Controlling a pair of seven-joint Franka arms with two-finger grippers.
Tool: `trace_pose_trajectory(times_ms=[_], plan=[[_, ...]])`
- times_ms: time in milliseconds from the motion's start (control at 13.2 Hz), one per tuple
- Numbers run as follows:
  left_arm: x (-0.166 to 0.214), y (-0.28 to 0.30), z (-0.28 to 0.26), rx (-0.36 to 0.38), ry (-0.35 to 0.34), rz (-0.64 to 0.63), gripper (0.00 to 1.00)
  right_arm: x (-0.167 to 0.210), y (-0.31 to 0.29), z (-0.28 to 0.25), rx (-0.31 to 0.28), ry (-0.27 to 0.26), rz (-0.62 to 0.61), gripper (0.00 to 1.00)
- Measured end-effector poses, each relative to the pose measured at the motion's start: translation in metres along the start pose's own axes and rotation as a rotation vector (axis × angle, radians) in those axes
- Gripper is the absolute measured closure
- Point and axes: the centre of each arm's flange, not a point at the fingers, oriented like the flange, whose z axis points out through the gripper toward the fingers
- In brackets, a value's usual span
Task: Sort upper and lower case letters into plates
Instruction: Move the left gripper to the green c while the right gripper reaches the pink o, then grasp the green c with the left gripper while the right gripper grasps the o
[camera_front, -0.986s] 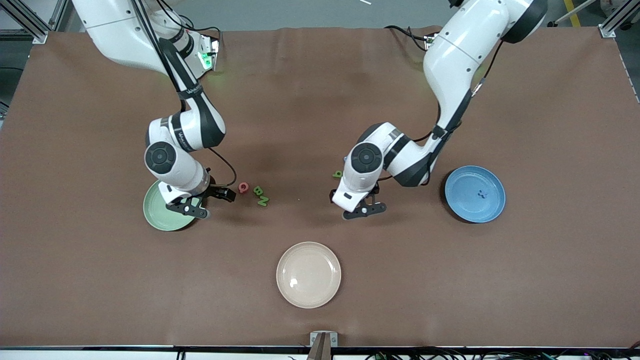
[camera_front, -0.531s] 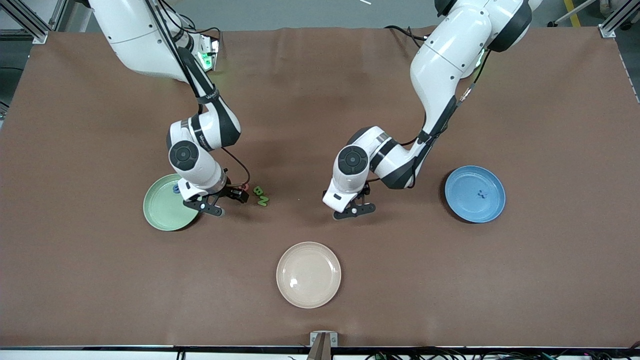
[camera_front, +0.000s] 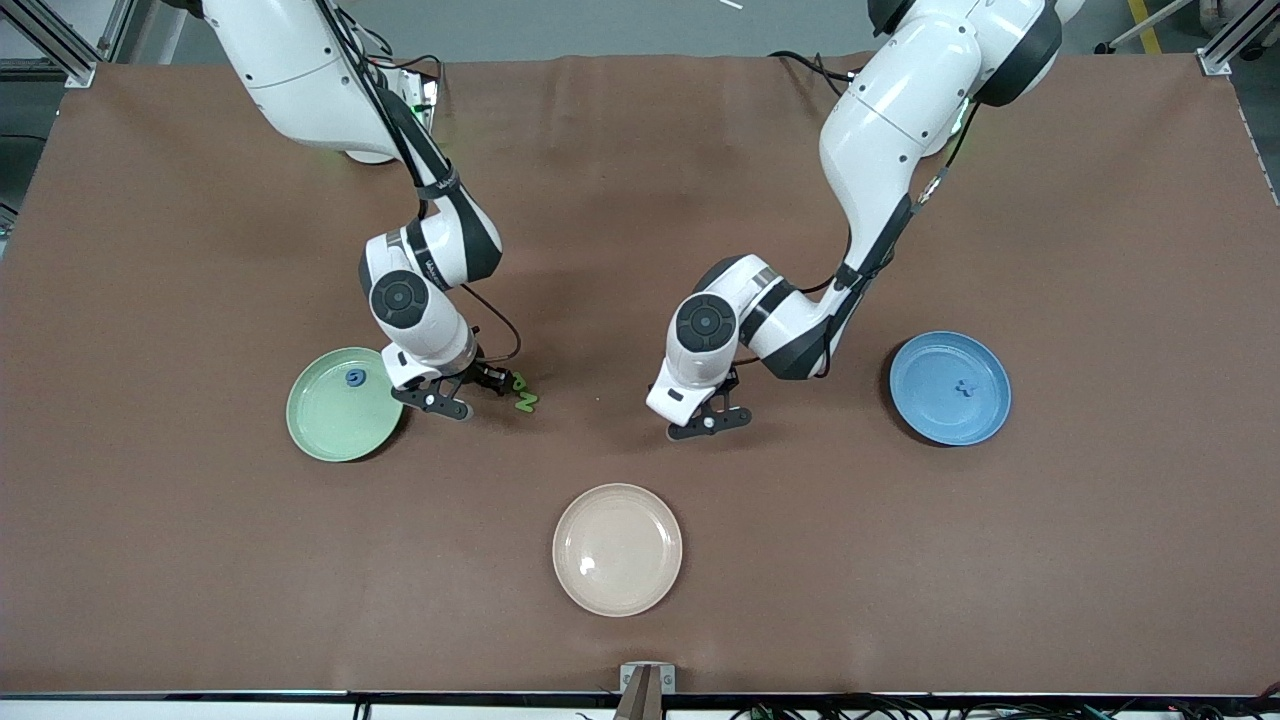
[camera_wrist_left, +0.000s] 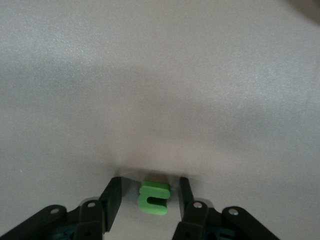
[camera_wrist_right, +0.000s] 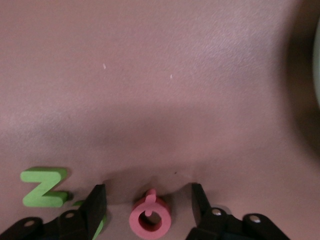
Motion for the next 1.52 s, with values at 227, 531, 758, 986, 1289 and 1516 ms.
trace_pose_trajectory(times_ms=[227, 531, 758, 986, 1289, 1516], plan=[[0.000, 0.001, -0.001, -0.002, 0.002, 0.000, 0.58, -0.003, 0.003, 0.003, -0.006, -0.006, 0.001, 0.24], [0.001, 0.001, -0.002, -0.003, 0.003, 0.000, 0.72, -0.007, 0.006, 0.002, -0.010, -0.010, 0.000, 0.28], [0.002, 0.002, -0.004, -0.006, 0.006, -0.002, 0.72, -0.008, 0.007, 0.001, -0.010, -0.011, 0.001, 0.37], [0.017, -0.006, -0.024, 0.010, 0.008, -0.018, 0.72, -0.009, 0.008, -0.002, -0.011, -0.013, 0.001, 0.53], [0.051, -0.048, -0.095, 0.031, 0.031, 0.028, 0.72, -0.010, 0.009, -0.004, -0.011, -0.013, 0.002, 0.64], [0.074, -0.123, -0.125, 0.069, 0.024, 0.087, 0.72, 0.001, 0.015, -0.018, -0.023, -0.026, 0.006, 0.64]])
